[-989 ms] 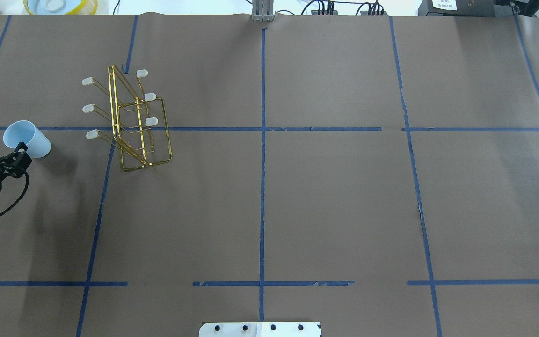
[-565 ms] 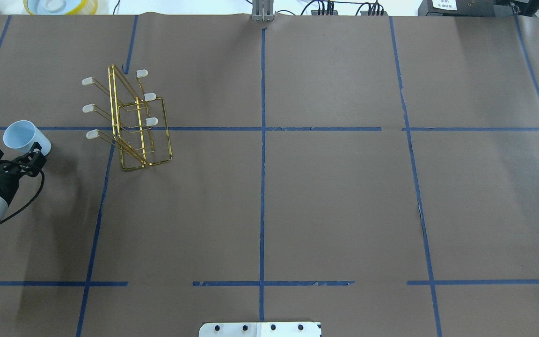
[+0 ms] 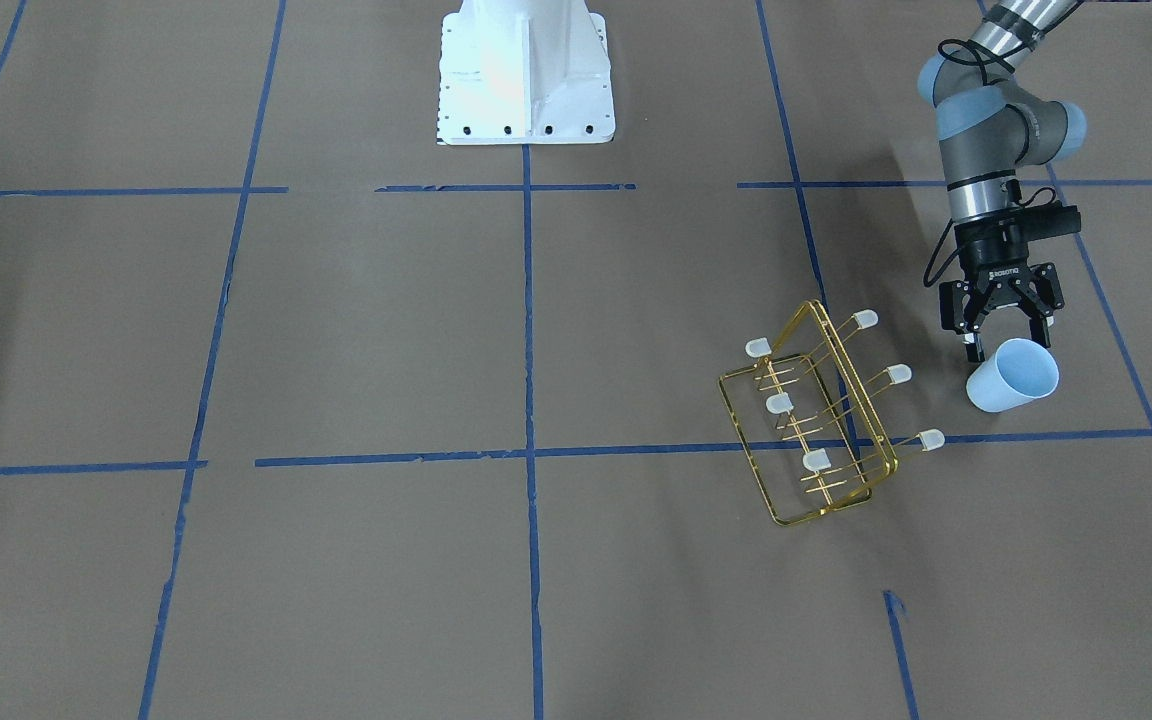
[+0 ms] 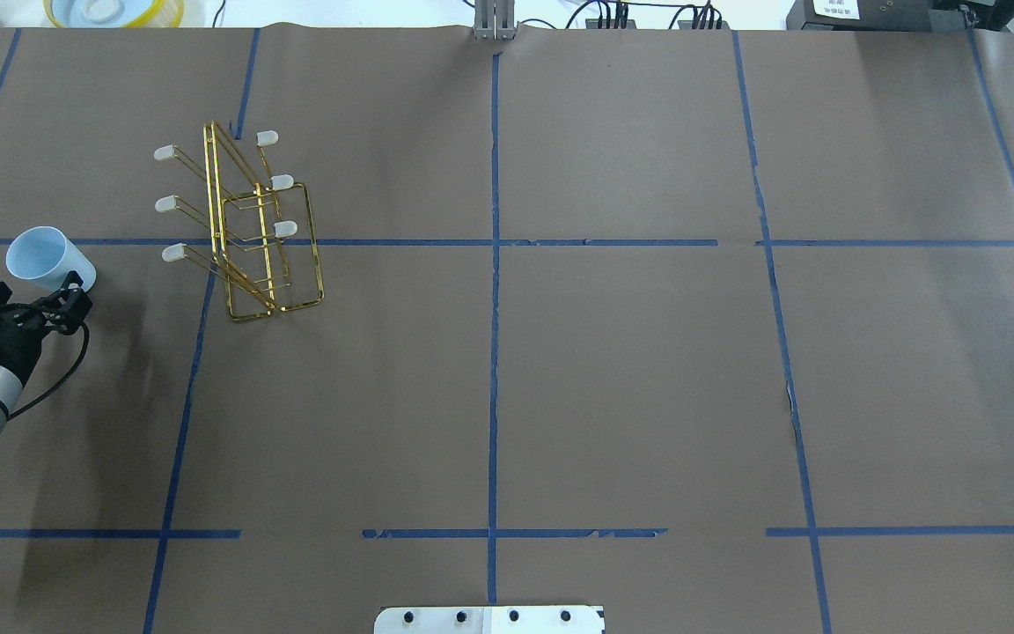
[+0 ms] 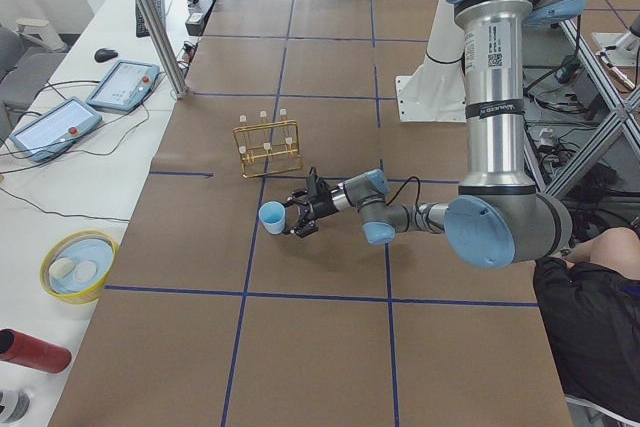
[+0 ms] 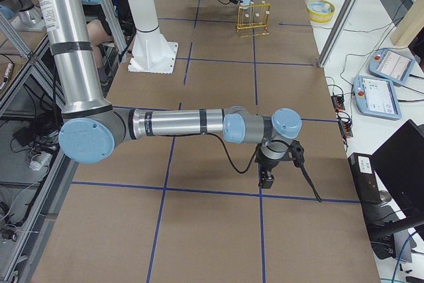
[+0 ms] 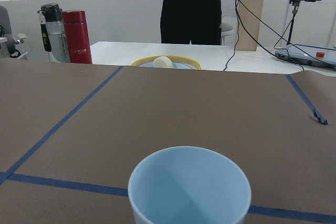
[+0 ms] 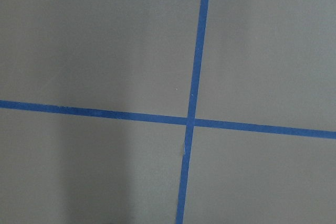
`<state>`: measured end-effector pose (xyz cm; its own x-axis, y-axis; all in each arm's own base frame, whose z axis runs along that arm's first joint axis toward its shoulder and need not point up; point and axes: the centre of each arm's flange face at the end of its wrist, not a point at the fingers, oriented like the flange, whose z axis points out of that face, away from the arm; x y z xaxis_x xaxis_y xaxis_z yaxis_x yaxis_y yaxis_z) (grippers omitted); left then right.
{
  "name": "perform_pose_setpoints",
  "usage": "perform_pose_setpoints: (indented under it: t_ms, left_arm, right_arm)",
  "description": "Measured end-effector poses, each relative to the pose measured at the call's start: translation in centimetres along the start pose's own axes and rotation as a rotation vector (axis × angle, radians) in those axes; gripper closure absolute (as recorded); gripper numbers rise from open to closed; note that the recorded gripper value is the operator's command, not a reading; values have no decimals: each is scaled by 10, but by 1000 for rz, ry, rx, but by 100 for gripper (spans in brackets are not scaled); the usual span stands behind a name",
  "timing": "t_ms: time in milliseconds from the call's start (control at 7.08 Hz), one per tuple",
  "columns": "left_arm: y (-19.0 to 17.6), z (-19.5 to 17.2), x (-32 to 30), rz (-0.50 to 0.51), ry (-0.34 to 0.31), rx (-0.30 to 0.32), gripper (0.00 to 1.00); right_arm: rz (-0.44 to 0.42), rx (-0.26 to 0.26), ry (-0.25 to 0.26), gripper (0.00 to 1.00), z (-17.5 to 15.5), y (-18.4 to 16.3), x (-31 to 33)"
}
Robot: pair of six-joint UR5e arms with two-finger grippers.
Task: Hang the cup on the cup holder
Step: 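Lift the light blue cup with the left gripper and hold it up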
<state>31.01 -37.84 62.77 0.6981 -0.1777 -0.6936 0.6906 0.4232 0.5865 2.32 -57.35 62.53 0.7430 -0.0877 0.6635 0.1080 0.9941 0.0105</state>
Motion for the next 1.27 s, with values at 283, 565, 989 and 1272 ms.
perform_pose_setpoints:
  t_ms: [283,565,989,1272]
  left_arm:
    - [-5,12,7,-16,1,-20,0]
    - [-15,31,16,-28,-6,-23,0]
    - [-29,53,18,-30,-27,-5,0]
    - [-24,63,18,-25,-37,-7,0]
  right_arm:
    - [0,0,0,0,0,0,0]
    - [0,0,0,0,0,0,0]
    - [0,0,0,0,0,0,0]
    - [0,0,0,0,0,0,0]
